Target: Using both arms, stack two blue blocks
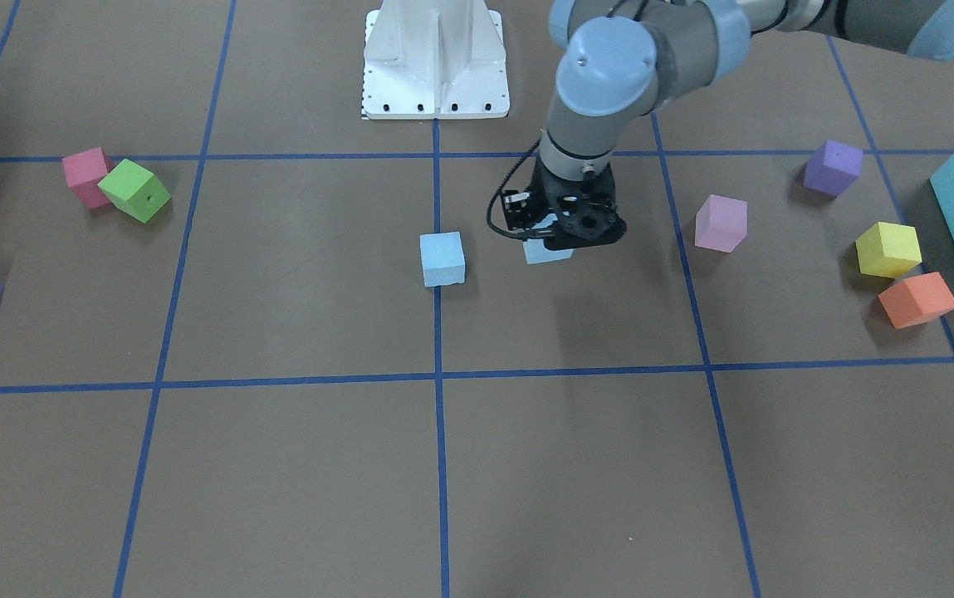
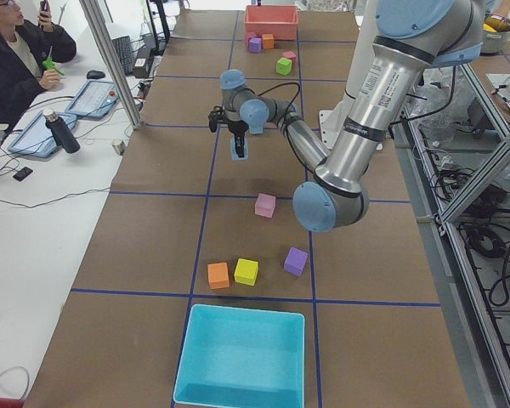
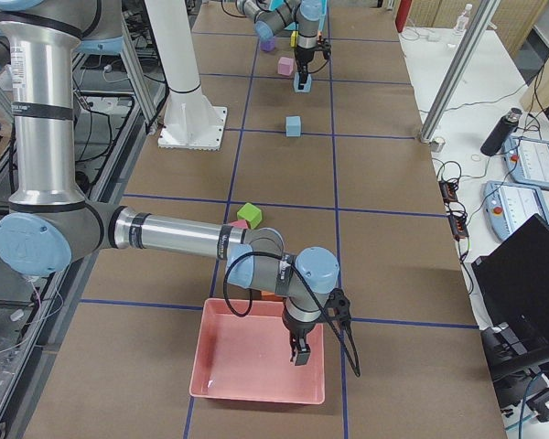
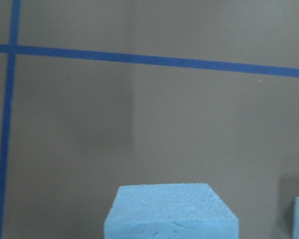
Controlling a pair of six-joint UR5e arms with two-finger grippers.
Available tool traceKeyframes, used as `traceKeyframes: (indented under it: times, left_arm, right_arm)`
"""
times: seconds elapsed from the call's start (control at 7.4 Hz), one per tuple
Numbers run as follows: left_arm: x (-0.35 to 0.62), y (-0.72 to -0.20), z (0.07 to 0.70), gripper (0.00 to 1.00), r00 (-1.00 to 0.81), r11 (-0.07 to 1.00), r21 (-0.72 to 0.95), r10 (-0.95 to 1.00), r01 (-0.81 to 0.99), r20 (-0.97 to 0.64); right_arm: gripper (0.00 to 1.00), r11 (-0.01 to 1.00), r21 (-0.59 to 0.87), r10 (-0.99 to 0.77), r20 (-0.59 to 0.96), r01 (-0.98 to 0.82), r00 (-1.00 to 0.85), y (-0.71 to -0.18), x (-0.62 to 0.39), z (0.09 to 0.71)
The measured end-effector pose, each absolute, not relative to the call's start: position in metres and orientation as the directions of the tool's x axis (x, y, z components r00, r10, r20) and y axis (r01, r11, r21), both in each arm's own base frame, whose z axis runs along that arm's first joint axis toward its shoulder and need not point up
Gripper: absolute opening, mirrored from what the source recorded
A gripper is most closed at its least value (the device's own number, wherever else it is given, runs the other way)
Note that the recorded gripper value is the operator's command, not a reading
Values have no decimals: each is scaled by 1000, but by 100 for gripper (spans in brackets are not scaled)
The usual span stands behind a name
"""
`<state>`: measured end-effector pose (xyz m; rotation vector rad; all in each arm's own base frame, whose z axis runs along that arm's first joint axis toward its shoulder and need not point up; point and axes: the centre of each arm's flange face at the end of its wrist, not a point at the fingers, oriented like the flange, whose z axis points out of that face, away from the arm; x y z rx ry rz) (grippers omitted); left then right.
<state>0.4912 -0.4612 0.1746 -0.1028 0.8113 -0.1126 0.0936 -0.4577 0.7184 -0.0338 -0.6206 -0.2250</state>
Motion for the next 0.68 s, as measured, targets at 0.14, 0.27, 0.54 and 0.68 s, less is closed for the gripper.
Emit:
traceKeyframes:
  times: [0.14, 0.27, 0.54, 0.68]
  left_arm:
    - [522, -453, 152, 5, 690, 987, -144, -157, 77, -707]
    - [546, -447, 135, 5, 695, 986, -145, -165, 87, -700]
    - [574, -447, 118, 9, 703, 985, -147, -166, 88, -691]
    - [581, -448, 116, 10, 704, 986, -144, -161, 84, -692]
  right_arm:
    - [100, 975, 33, -197, 581, 218, 790, -457, 94, 720]
    - [100, 975, 32, -195, 582, 218, 790, -457, 94, 720]
    - [100, 975, 31, -195, 583, 218, 789, -457, 93, 721]
    - [100, 975, 31, -195, 583, 218, 789, -457, 93, 721]
